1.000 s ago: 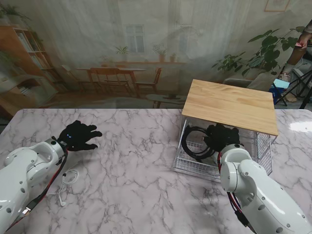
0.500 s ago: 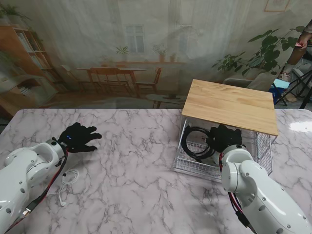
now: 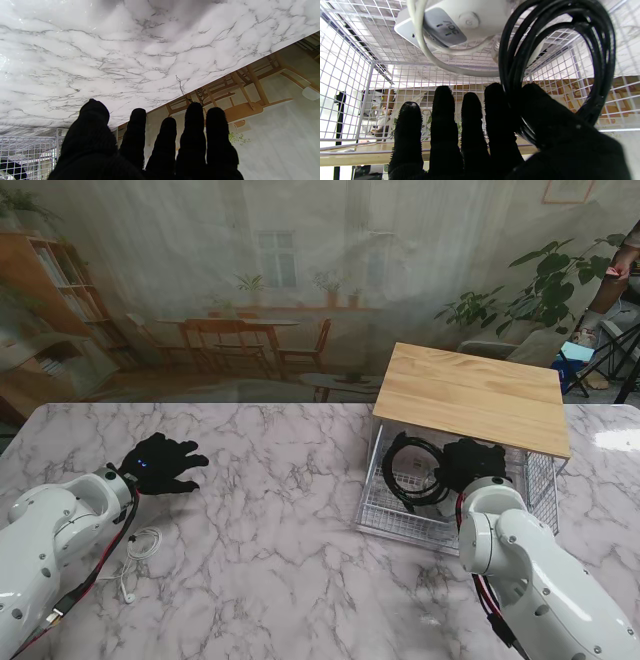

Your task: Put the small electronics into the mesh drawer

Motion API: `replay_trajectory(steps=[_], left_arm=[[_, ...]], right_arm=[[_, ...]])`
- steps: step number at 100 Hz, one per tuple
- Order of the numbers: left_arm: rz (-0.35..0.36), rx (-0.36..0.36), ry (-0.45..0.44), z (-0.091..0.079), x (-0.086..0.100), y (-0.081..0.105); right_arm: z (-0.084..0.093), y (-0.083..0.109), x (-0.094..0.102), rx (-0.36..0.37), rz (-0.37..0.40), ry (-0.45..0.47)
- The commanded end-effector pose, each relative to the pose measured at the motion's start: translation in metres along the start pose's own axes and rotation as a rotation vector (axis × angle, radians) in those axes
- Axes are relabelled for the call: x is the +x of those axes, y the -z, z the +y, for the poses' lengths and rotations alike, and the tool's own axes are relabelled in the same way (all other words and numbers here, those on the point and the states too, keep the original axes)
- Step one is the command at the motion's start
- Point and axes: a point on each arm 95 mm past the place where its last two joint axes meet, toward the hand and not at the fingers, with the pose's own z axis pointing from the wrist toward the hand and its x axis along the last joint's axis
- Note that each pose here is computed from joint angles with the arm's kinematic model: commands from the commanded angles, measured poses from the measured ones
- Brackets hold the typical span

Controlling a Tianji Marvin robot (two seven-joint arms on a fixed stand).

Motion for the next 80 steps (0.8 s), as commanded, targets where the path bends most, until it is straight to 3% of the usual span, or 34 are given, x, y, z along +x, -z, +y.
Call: replay_trajectory(steps=[1,19,39,55,80], left_arm=[[0.003,-0.017,0.001,0.001,0.001,-0.001],[0.004,-0.024,0.003,0.002,0.001,-0.001],[0.002,-0.032,0.006,0.005,0.002,-0.001],[0.002,-0.036,0.006,0.005,0.002,-0.001],[0.011,-0.066,0.009,0.008,0.001,0.002]], right_arm=[[0.002,0.001,0.000,-0.004,-0.005,0.002],[-0.002,-0.004,-0.001,0.078,-0.036,0.023],[-0.011,-0.011,-0.002,0.109,-0.058,0.033],[-0.011,-0.008,-0.002,0.089,-0.046,0.014],[0.000,0.013,0.002,0.015,0.034,-0.037]])
